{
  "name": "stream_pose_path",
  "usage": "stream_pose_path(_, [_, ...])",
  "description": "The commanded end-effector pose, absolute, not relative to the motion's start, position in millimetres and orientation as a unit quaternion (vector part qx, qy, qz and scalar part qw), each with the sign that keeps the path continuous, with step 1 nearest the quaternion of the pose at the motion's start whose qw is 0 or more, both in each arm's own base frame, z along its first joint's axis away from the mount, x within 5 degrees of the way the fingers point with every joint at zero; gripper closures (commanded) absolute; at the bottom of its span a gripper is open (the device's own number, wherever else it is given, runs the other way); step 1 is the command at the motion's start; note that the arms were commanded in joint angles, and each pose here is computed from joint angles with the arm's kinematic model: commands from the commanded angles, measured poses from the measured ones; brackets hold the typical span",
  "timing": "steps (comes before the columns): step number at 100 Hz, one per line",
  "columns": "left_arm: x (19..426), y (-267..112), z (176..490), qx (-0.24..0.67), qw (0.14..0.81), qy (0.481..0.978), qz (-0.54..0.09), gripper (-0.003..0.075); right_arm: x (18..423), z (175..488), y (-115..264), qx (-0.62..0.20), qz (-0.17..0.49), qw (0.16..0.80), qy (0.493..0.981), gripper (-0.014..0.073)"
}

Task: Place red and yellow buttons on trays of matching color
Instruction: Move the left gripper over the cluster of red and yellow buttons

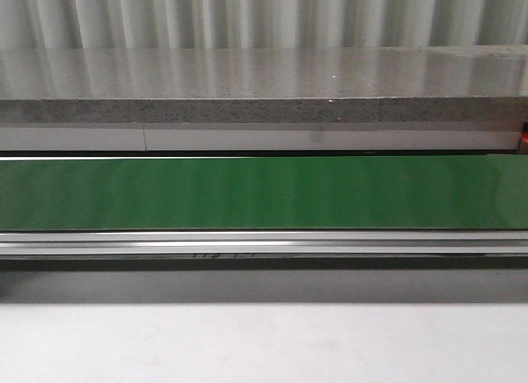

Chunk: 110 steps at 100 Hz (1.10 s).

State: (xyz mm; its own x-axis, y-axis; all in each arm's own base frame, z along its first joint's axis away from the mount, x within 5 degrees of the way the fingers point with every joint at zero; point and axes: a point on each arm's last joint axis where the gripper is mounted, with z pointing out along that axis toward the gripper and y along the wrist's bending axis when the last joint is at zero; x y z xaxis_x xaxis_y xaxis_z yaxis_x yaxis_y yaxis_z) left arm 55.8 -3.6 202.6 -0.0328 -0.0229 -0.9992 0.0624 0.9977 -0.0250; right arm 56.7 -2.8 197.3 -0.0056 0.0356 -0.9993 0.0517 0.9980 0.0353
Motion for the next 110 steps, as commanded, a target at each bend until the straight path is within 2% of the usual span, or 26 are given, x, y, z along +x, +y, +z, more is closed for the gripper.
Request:
stream_pose_path(1, [56,-4,196,0.012,0.718,0.695,-0.036,0.0740,55,205,-3,0.028,-0.013,0.739,0.673,0.0662])
stream_pose_path(40, [56,-4,196,0.012,0.718,0.695,-0.036,0.0740,55,205,-3,0.028,-0.013,0.739,0.673,0.0662])
stream_pose_path(57, [56,-3,196,0.062,0.719,0.692,0.020,0.0740,55,205,-3,0.028,-0.013,0.739,0.673,0.0662])
stream_pose_path(86, [56,-3,197,0.061,0.720,0.691,0.019,0.0740,55,205,-3,0.028,-0.013,0.739,0.673,0.0662])
stream_pose_path(110, [53,-3,214,0.042,0.733,0.679,-0.001,0.0740,55,205,-3,0.028,-0.013,0.739,0.673,0.0662])
